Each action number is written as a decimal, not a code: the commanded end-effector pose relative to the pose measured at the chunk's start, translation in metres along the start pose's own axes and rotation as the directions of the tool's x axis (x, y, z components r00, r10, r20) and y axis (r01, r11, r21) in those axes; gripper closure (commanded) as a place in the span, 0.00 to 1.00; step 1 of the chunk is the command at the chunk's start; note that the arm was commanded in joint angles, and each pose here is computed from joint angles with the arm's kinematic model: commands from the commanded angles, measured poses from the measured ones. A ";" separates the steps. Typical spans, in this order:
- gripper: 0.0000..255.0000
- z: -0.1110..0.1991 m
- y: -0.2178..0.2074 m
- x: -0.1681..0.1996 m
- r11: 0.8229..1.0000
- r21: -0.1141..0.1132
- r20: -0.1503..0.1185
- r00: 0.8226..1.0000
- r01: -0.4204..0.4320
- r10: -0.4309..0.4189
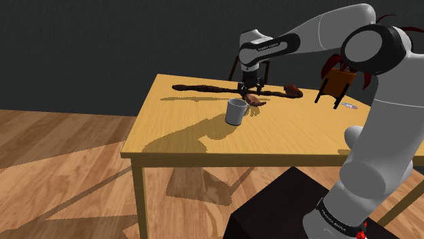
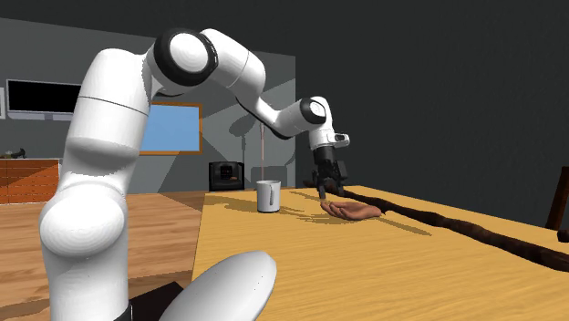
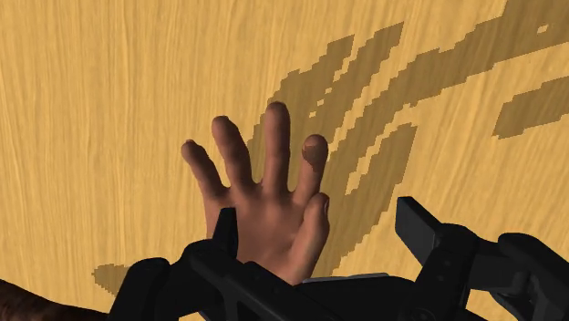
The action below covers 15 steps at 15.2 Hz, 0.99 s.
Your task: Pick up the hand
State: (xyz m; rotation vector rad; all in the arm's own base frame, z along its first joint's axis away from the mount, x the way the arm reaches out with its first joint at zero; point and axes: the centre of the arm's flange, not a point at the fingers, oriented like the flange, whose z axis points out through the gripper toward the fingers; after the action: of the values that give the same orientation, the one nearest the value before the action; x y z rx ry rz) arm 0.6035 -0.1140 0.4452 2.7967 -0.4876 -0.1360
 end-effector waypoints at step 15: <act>1.00 0.002 0.000 0.000 1.000 0.000 -0.001 1.000 0.000 0.000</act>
State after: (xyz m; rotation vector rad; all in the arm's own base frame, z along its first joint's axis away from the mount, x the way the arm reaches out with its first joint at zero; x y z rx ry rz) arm 0.6030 -0.1144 0.4389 2.7967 -0.4877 -0.1354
